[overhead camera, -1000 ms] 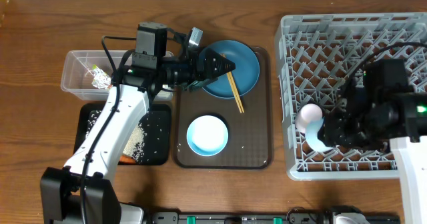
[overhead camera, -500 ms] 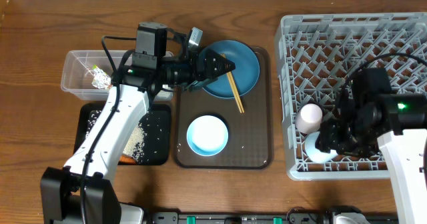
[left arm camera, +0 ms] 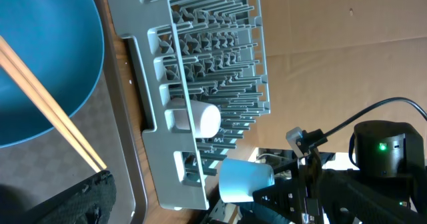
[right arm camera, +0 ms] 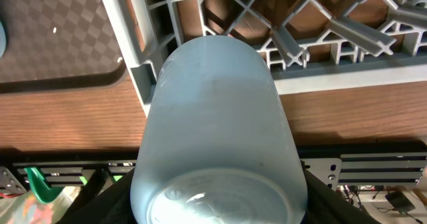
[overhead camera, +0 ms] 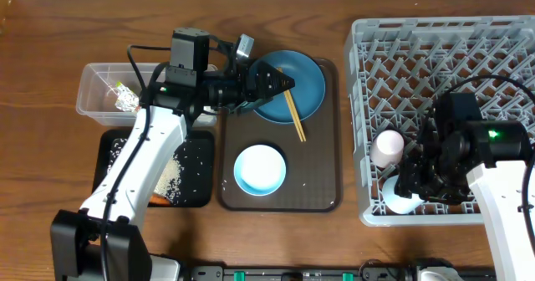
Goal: Sort waste into correct bins and load items into the dishwasher rack
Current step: 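Carry the light blue cup right and lower it into the rack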
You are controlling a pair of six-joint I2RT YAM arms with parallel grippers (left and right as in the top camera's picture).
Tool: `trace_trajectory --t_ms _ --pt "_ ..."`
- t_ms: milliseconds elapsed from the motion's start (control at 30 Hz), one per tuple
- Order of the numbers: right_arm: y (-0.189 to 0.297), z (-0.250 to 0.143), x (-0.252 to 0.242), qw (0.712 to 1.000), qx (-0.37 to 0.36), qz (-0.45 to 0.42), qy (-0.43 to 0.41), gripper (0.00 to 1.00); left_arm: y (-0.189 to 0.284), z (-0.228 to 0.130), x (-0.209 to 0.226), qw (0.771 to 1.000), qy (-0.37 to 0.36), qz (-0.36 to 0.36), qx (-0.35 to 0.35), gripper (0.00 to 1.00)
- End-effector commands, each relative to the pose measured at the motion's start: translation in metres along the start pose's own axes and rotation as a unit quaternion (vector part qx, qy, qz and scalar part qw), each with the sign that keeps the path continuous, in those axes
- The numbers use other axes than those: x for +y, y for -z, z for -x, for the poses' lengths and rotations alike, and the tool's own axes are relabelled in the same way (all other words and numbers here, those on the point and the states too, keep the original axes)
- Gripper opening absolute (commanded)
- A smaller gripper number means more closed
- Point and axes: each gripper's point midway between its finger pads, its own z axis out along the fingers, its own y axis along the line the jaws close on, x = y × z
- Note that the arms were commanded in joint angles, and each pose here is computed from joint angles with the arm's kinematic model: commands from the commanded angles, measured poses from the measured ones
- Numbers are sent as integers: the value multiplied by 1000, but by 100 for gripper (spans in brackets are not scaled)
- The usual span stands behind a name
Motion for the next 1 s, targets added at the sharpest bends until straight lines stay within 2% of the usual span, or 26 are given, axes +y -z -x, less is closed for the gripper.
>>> trace_trajectory --t_ms 0,533,733,967 --pt "0 2 -4 1000 -6 -3 -21 8 0 1 5 1000 0 5 -2 98" --pt "0 5 -4 1000 -11 -2 -20 7 0 1 5 1000 0 5 -2 98" --pt "2 34 2 997 -70 10 -10 2 0 1 5 1000 0 5 -2 98" --pt "13 72 10 989 -148 26 -2 1 0 1 5 1000 0 5 -2 98"
